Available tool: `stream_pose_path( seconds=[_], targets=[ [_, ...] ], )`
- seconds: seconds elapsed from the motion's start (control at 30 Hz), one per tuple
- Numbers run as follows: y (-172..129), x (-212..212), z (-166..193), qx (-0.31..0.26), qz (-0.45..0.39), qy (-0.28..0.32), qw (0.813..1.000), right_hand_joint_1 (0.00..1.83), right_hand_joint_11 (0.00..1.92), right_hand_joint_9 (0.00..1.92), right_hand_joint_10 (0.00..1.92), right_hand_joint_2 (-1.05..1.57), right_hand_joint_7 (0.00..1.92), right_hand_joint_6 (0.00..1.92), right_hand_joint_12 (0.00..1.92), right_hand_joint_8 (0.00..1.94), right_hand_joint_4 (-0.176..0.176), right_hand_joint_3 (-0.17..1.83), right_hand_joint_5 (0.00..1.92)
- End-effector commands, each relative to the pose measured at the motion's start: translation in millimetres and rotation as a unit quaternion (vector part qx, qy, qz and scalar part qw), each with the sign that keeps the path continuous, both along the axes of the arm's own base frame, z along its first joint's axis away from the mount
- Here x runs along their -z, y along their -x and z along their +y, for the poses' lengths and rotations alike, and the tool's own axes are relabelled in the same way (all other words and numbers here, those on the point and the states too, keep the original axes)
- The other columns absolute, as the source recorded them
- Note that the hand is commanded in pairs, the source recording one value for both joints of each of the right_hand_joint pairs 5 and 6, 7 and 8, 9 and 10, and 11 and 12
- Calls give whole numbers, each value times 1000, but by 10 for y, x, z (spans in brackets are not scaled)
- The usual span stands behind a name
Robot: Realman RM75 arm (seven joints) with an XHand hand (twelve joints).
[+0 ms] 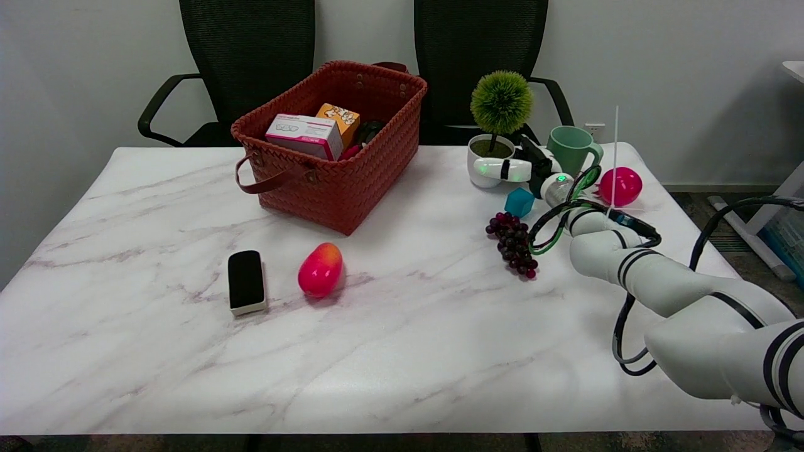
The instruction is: Pick up the potted plant.
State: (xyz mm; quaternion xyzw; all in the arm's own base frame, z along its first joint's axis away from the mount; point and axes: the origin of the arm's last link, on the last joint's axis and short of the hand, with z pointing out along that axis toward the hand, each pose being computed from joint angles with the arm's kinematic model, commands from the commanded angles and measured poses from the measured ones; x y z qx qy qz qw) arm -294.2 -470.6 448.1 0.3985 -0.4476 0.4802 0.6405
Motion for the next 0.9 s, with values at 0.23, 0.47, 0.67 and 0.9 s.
stream_pose_path(
  seconds=[0.23,0.47,0.67,0.9],
  targets=[
    [-38,14,-25,-4,6,-2,1000,1277,135,287,287,176,304,23,135,304,0,248,23],
    [-29,4,-17,-4,5,0,1000,1293,161,315,315,274,341,133,161,341,0,192,133],
    [-32,-2,-16,-5,2,2,1000,1297,174,332,332,359,361,204,174,361,0,169,204],
    [-24,-24,-3,-5,0,6,1000,1297,179,338,338,428,371,262,179,371,0,243,262]
  ],
)
